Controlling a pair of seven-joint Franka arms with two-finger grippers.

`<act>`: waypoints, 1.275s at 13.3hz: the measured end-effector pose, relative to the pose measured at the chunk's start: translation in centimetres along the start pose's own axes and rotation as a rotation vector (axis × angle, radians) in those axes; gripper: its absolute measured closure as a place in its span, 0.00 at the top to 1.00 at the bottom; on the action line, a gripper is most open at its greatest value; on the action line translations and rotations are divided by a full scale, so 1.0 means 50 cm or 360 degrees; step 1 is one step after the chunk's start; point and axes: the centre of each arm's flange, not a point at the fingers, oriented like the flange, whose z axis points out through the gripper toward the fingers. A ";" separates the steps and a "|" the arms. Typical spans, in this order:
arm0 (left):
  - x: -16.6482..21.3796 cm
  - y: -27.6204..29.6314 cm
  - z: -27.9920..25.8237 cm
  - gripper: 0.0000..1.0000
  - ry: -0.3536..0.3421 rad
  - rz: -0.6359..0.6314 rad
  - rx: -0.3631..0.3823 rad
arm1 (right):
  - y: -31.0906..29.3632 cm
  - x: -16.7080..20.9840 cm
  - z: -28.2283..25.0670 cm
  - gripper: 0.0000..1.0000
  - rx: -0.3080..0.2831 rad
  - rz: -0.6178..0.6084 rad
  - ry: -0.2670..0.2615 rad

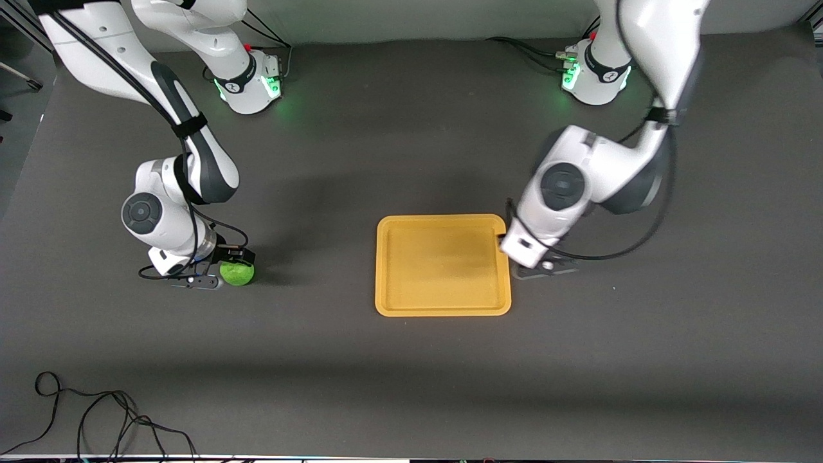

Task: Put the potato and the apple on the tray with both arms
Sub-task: 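Carry the potato toward the tray while the right gripper reaches the apple, then lower the potato onto the tray while the right gripper grasps the apple, then carry the green apple to the tray while the left gripper releases the potato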

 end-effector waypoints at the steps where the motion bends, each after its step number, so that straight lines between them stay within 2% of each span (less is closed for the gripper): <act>1: -0.010 0.033 0.023 0.64 -0.0012 -0.0009 0.0009 | 0.000 0.005 0.007 0.88 0.0000 0.0004 -0.0001; 3: -0.007 0.080 0.090 0.64 -0.0017 -0.0023 0.0065 | 0.003 0.012 0.017 0.80 -0.0002 0.0010 -0.0003; 4: 0.004 0.091 0.126 0.64 -0.0019 -0.0024 0.0093 | 0.002 0.014 0.015 0.70 -0.0001 0.0012 0.0001; 8: 0.032 0.098 0.176 0.64 -0.0011 -0.0031 0.0095 | -0.009 0.038 -0.050 0.68 0.0003 0.0024 0.0036; 10: 0.033 0.101 0.175 0.64 -0.0007 -0.0029 0.0090 | -0.038 0.047 -0.138 0.68 -0.0012 0.0030 0.0001; 12: 0.030 0.104 0.182 0.67 -0.0011 -0.0024 0.0092 | -0.118 0.049 -0.254 0.67 -0.0001 0.0039 0.0039; 13: 0.030 0.106 0.185 0.74 -0.0008 -0.0022 0.0087 | -0.168 0.044 -0.298 0.67 0.0021 0.0078 0.0068; 14: 0.028 0.110 0.187 0.74 -0.0006 -0.0017 0.0084 | -0.222 0.034 -0.324 0.67 0.0059 0.0121 0.0089; 15: 0.025 0.113 0.188 0.79 -0.0006 -0.0013 0.0084 | -0.274 0.023 -0.336 0.67 0.0100 0.0165 0.0094; 16: 0.023 0.115 0.188 0.87 -0.0006 -0.0009 0.0084 | -0.320 0.014 -0.341 0.67 0.0143 0.0228 0.0084; 17: 0.022 0.116 0.188 0.88 -0.0006 -0.0008 0.0085 | -0.359 0.009 -0.340 0.67 0.0192 0.0301 0.0059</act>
